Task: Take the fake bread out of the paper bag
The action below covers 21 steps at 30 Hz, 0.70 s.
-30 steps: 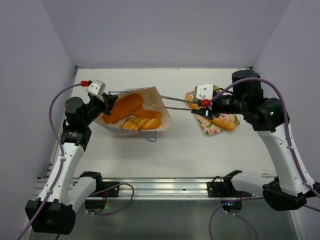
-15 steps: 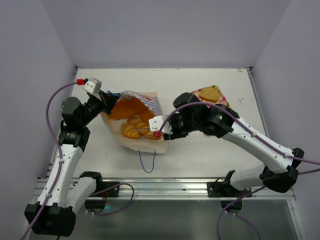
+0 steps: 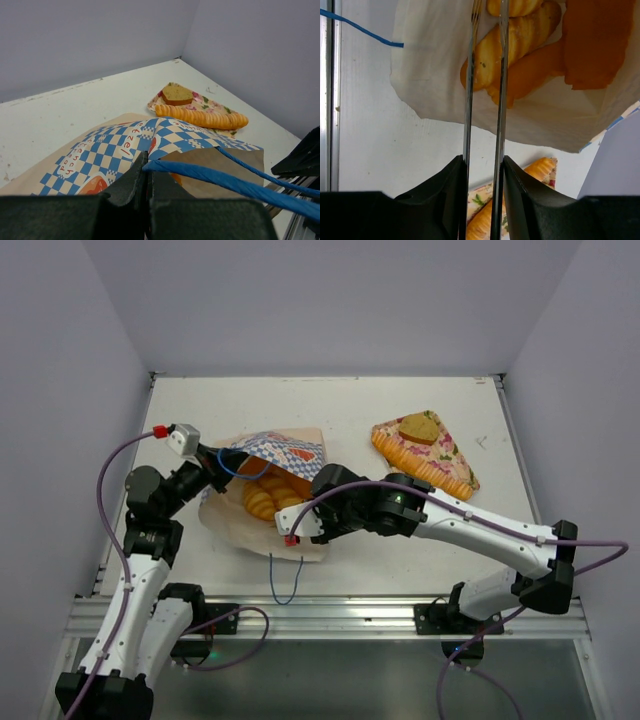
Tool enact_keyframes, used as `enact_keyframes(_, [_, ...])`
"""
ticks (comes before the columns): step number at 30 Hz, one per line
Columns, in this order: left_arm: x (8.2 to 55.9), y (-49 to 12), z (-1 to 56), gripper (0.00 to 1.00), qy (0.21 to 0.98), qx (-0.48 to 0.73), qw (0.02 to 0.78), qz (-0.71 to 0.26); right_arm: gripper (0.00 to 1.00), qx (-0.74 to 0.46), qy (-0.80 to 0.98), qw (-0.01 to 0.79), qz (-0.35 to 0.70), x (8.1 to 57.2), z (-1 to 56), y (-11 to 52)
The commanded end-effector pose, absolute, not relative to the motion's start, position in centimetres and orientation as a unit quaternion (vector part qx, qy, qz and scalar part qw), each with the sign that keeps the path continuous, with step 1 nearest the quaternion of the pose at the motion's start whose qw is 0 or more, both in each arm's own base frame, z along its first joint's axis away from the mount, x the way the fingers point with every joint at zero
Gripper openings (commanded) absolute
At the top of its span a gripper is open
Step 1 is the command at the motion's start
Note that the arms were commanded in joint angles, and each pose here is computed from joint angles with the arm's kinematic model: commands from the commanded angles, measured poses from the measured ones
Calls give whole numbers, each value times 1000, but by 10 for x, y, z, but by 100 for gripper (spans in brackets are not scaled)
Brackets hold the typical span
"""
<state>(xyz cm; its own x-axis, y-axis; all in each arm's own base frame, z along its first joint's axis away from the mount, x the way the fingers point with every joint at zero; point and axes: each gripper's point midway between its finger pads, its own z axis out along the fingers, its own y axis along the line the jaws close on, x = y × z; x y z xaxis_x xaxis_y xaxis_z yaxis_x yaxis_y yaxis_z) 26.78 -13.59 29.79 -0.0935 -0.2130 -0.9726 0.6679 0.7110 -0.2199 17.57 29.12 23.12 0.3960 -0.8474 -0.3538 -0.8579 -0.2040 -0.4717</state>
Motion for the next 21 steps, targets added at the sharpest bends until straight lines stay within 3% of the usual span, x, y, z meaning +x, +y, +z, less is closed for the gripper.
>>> enact_keyframes(1, [269, -138, 290, 0, 665, 151, 636, -360, 38, -767, 551, 329, -9, 177, 233, 305])
enact_keyframes(11, [271, -131, 280, 0, 670, 67, 638, -374, 35, -705, 630, 323, 28, 174, 213, 309])
enact_keyframes(21, [294, -109, 314, 0, 646, 35, 694, -316, 35, -646, 687, 333, 15, 217, 219, 282])
